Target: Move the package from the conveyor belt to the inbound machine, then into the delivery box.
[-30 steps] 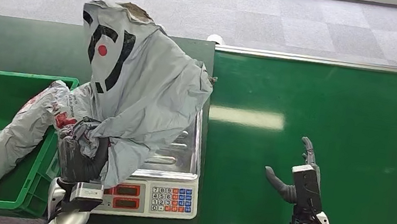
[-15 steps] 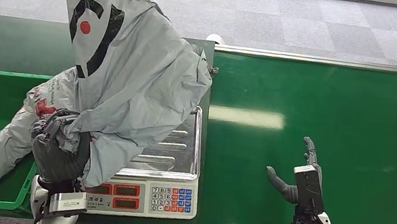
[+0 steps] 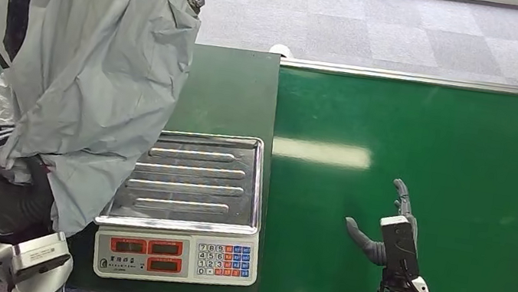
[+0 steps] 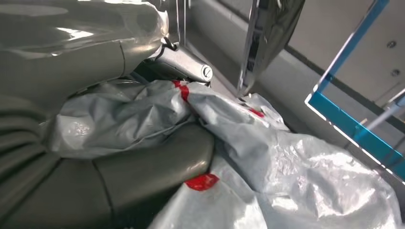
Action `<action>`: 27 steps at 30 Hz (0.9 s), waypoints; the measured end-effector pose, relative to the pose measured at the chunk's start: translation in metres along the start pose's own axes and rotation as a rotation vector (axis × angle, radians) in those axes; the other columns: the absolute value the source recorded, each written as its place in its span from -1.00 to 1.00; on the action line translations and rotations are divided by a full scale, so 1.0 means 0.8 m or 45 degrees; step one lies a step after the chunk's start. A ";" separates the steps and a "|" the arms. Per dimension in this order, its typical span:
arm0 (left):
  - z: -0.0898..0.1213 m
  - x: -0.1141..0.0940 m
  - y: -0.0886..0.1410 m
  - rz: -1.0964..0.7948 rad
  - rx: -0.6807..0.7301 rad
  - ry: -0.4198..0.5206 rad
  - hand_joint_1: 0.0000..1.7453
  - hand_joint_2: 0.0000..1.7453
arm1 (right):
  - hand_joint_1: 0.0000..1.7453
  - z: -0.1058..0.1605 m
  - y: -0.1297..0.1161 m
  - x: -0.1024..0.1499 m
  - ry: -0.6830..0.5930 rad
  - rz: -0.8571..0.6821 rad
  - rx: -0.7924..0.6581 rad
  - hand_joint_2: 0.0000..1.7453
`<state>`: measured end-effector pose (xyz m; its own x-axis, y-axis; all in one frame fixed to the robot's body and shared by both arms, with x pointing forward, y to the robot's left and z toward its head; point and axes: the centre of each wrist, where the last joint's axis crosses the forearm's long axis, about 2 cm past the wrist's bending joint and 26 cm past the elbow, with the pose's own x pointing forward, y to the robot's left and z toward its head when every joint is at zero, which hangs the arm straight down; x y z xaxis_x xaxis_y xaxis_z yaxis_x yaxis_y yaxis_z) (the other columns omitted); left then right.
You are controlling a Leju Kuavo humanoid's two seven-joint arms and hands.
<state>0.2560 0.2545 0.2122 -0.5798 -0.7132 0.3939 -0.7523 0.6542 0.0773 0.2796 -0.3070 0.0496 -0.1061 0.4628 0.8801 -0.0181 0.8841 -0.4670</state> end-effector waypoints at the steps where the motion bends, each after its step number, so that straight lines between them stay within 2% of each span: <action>1: -0.002 -0.002 0.004 -0.022 0.014 -0.001 1.00 -1.00 | -1.00 0.001 0.000 0.000 0.002 -0.001 -0.001 1.00; 9: -0.022 -0.023 0.045 -0.244 0.117 -0.037 1.00 -1.00 | -1.00 0.010 0.002 -0.006 0.031 -0.001 -0.004 1.00; 15: -0.033 -0.037 0.072 -0.456 0.121 -0.089 1.00 -1.00 | -1.00 0.022 0.006 -0.008 0.053 0.013 0.000 1.00; 21: -0.027 -0.053 0.095 -0.749 -0.013 -0.138 1.00 -1.00 | -1.00 0.031 0.007 -0.007 0.059 0.032 0.002 1.00; 27: 0.010 -0.081 0.108 -1.033 -0.323 -0.091 1.00 -1.00 | -1.00 0.038 0.002 -0.006 0.075 0.041 -0.010 1.00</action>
<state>0.2264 0.3552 0.1859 0.0840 -0.9940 0.0697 -0.8552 -0.0360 0.5171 0.2495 -0.3098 0.0416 -0.0478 0.4940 0.8681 -0.0077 0.8689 -0.4949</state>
